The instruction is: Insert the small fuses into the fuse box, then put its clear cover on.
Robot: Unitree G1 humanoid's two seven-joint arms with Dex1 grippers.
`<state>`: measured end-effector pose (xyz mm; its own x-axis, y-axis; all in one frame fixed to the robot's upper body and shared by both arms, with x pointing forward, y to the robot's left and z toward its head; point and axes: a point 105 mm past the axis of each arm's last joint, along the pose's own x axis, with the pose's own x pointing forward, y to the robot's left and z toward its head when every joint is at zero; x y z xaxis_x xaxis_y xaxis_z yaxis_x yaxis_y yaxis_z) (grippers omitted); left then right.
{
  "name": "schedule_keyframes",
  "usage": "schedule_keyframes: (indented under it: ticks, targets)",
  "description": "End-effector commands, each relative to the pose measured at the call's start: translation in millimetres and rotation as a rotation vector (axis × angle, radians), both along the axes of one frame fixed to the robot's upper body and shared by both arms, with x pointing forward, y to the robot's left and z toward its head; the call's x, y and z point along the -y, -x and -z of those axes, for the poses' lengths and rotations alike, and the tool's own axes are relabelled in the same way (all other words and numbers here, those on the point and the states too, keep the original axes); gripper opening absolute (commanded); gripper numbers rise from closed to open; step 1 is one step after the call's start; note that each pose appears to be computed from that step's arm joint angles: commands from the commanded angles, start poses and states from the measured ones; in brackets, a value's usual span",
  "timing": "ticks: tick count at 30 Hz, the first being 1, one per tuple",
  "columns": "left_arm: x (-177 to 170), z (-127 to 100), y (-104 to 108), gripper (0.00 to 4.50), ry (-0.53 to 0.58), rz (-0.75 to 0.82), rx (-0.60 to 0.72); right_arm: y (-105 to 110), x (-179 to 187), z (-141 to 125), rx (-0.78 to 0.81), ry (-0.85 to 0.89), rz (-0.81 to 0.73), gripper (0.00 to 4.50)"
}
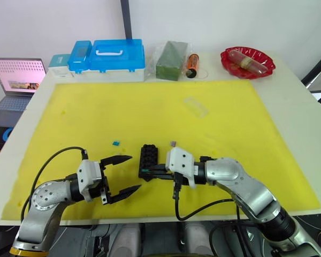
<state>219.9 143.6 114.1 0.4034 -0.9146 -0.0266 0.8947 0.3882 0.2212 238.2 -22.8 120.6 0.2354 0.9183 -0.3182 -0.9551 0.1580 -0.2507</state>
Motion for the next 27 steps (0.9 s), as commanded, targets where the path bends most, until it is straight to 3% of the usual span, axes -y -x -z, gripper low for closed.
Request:
schedule_keyframes:
  ticks: [1,21,26,27]
  targets:
    - [0.7,-3.2,0.5,4.47,0.004,0.007,0.014,-1.2,-1.4,-3.0,0.022,0.000,-0.008,0.00]
    - [-1.2,3.4,2.8,4.47,0.012,0.002,0.003,-4.1,3.4,-3.7,0.030,0.016,0.000,0.00]
    - [-1.1,3.9,2.2,4.50,0.016,0.000,0.004,-3.1,1.2,-10.7,0.048,-0.007,-0.008,1.33]
    - [-1.3,4.1,1.9,4.50,0.016,0.000,0.004,-3.2,1.4,-11.4,0.050,-0.010,-0.008,1.33]
